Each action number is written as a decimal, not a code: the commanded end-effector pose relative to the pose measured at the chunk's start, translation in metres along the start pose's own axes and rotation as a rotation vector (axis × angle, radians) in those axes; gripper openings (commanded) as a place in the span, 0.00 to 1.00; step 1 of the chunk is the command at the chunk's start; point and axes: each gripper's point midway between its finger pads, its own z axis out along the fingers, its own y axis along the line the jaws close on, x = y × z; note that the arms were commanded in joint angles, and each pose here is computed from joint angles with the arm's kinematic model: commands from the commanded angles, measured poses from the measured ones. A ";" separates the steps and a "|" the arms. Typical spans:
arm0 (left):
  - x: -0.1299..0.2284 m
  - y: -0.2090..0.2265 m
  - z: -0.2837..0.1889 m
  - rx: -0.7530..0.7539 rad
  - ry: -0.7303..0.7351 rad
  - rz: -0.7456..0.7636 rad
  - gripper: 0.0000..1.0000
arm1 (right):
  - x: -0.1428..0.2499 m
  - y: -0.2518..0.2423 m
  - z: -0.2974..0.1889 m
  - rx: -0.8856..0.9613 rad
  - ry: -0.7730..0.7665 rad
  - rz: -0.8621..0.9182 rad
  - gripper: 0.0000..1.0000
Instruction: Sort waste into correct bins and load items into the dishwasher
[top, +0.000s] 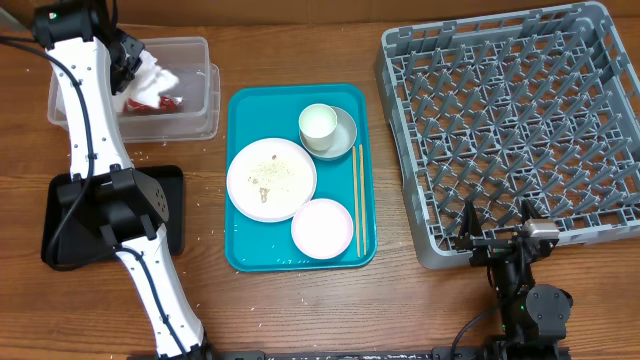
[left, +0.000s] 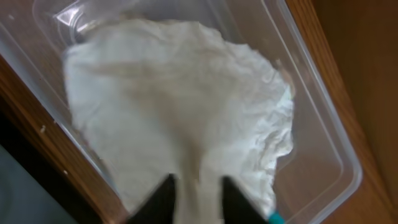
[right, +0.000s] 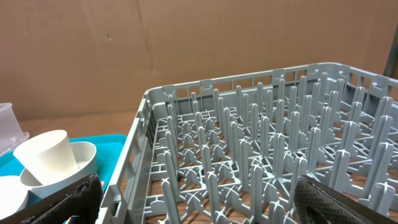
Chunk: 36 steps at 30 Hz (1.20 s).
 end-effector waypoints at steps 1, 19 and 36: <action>-0.003 0.000 0.002 -0.006 -0.017 -0.027 0.57 | 0.002 -0.003 0.000 0.012 -0.004 -0.003 1.00; 0.029 0.000 -0.247 0.448 -0.101 0.347 0.70 | 0.002 -0.003 0.000 0.012 -0.004 -0.003 1.00; 0.035 0.078 -0.335 0.329 -0.328 0.346 1.00 | 0.002 -0.003 0.000 0.012 -0.004 -0.003 1.00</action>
